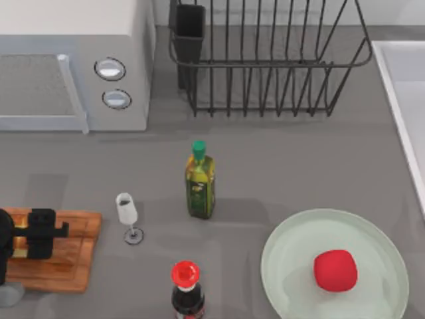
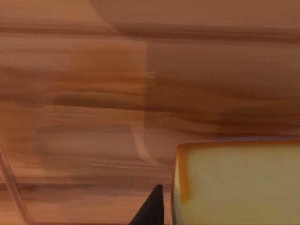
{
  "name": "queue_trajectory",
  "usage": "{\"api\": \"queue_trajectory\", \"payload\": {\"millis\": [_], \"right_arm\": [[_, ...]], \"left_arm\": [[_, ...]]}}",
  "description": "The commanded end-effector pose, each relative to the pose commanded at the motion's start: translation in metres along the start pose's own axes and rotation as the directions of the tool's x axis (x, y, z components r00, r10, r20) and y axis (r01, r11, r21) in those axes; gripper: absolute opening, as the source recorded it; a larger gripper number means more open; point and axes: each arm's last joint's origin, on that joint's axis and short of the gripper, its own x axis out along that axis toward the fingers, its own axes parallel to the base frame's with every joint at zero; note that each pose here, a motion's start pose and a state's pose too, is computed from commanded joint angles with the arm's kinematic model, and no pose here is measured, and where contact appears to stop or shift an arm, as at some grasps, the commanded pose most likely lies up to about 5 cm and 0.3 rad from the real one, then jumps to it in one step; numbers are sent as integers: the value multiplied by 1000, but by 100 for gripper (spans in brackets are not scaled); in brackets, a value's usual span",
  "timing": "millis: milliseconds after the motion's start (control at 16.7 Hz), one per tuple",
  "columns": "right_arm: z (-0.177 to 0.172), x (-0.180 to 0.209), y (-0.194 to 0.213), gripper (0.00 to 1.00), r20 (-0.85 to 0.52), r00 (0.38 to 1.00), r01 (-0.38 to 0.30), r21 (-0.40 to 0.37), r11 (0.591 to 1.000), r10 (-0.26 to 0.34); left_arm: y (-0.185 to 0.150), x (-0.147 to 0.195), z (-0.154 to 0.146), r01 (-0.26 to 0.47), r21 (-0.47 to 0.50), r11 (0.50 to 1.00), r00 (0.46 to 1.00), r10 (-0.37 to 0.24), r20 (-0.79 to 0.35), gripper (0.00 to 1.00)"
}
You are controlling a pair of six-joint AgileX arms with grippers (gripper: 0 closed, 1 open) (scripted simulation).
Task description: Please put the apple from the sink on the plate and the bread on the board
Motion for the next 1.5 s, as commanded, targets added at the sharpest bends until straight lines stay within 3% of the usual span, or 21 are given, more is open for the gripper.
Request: {"api": "queue_trajectory", "payload": {"millis": [300,1020,1140,1320,1500], "right_arm": [[0,0,0,100,0,1000,0,0,1000,0],[0,0,0,100,0,1000,0,0,1000,0],[0,0,0,100,0,1000,0,0,1000,0],[0,0,0,100,0,1000,0,0,1000,0],[0,0,0,100,0,1000,0,0,1000,0]], "left_arm": [[0,0,0,0,0,1000,1000,0,0,98],[0,-4,-1,3,-28,1000,1000,-4,-29,100],[-1,-12,1,4,-94,996,997,-11,-76,100],[-2,-27,11,-25,-269,963,983,-25,-183,100],[-4,-42,24,-129,-498,858,947,-42,-318,100]]}}
